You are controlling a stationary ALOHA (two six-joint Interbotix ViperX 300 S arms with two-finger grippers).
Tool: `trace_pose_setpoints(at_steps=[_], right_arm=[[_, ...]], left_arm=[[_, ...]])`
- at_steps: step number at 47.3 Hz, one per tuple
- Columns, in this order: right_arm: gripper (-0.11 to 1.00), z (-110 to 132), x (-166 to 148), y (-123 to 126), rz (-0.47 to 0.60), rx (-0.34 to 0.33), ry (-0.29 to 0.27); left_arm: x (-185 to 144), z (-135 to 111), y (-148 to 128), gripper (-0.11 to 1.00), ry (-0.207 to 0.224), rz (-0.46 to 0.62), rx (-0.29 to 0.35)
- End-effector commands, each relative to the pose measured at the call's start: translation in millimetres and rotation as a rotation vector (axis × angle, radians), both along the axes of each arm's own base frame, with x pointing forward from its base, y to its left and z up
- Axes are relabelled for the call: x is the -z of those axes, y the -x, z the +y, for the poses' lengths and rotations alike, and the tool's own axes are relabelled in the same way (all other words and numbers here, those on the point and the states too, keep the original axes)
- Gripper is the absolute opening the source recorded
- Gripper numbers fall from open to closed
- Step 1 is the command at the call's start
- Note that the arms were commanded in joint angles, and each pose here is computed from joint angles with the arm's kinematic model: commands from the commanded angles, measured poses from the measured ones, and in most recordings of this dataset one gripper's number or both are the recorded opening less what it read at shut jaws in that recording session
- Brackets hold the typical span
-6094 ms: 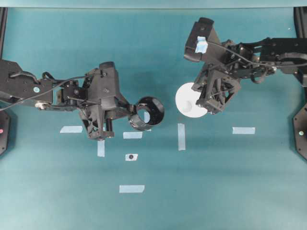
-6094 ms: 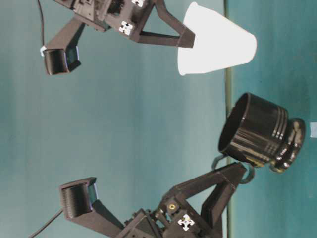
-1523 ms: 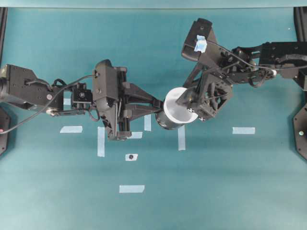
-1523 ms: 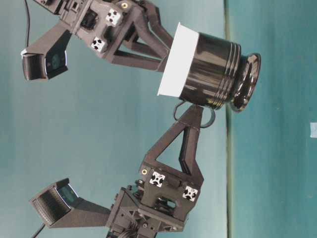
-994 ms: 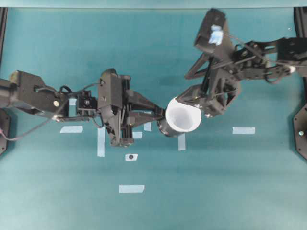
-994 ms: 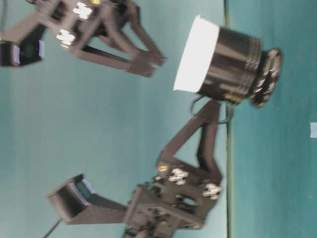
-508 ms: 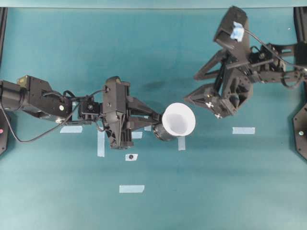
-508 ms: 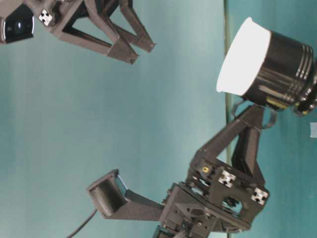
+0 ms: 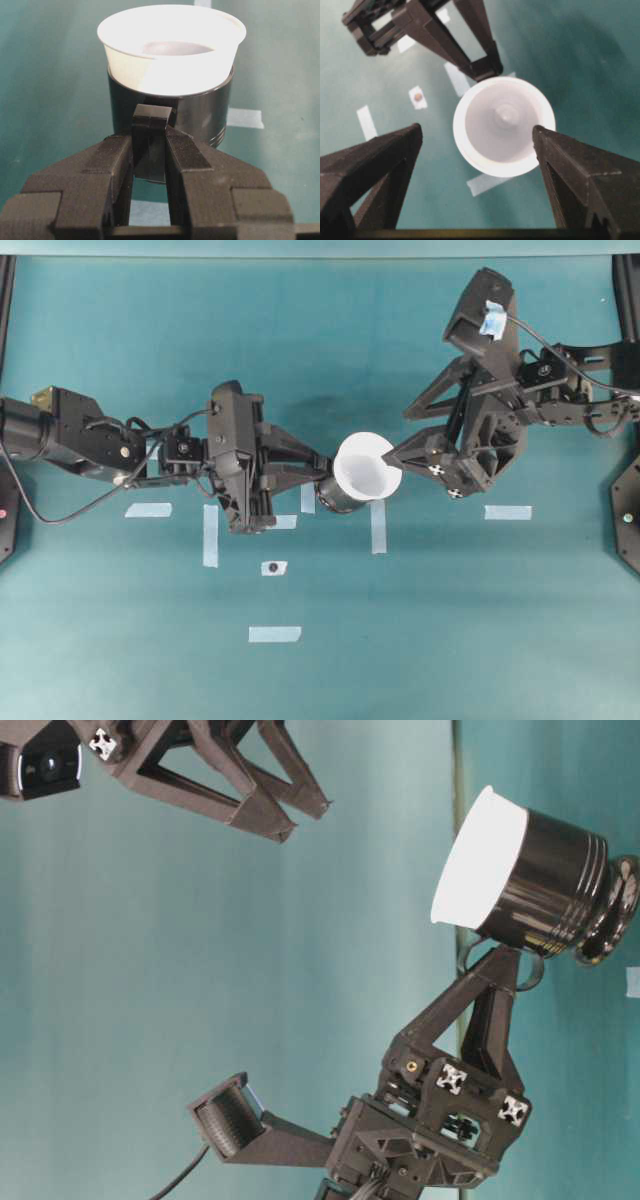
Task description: Holding the cup holder with the left arm, the right arm places the cup into the cup holder.
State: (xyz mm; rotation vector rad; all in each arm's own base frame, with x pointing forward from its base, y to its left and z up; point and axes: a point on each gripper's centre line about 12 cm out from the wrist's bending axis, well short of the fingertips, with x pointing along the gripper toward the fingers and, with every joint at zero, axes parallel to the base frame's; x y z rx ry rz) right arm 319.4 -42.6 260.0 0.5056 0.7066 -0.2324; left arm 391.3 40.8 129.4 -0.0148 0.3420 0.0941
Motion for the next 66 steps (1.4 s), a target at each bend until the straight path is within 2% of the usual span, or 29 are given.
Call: trace_pose_setpoints(at_steps=[1,25,40,47,60,63,66], right_arm=[[0.93,0,-7,-3,-0.028,0.006,-0.003],[0.93,0,-4,-4,-0.024,0.006,-0.002],[0.93,0,-3,-5,-0.02,0.006,-0.003],[0.93,0,0,-6,-0.012,0.006,-0.004],[0.93,0,0,-6,-0.014,0.006,-0.004],[0.93,0,0,-6,-0.013,0.007,-0.004],[0.93,0,0,-6,-0.015,0.007,-0.003]], left_arm=[[-7,0,-3,0.22,-0.001,-0.034,0.0],[0,-1,-4,0.22,0.008,-0.013,0.001],[9,-5,-2,0.22,0.093,0.056,-0.02],[16,-11,-2,0.22,0.099,0.093,-0.009],[11,-14,-8,0.22,0.094,0.074,0.002],[10,-15,-9,0.28,0.092,0.071,0.004],[10,-15,-9,0.46,0.092,0.073,0.004]])
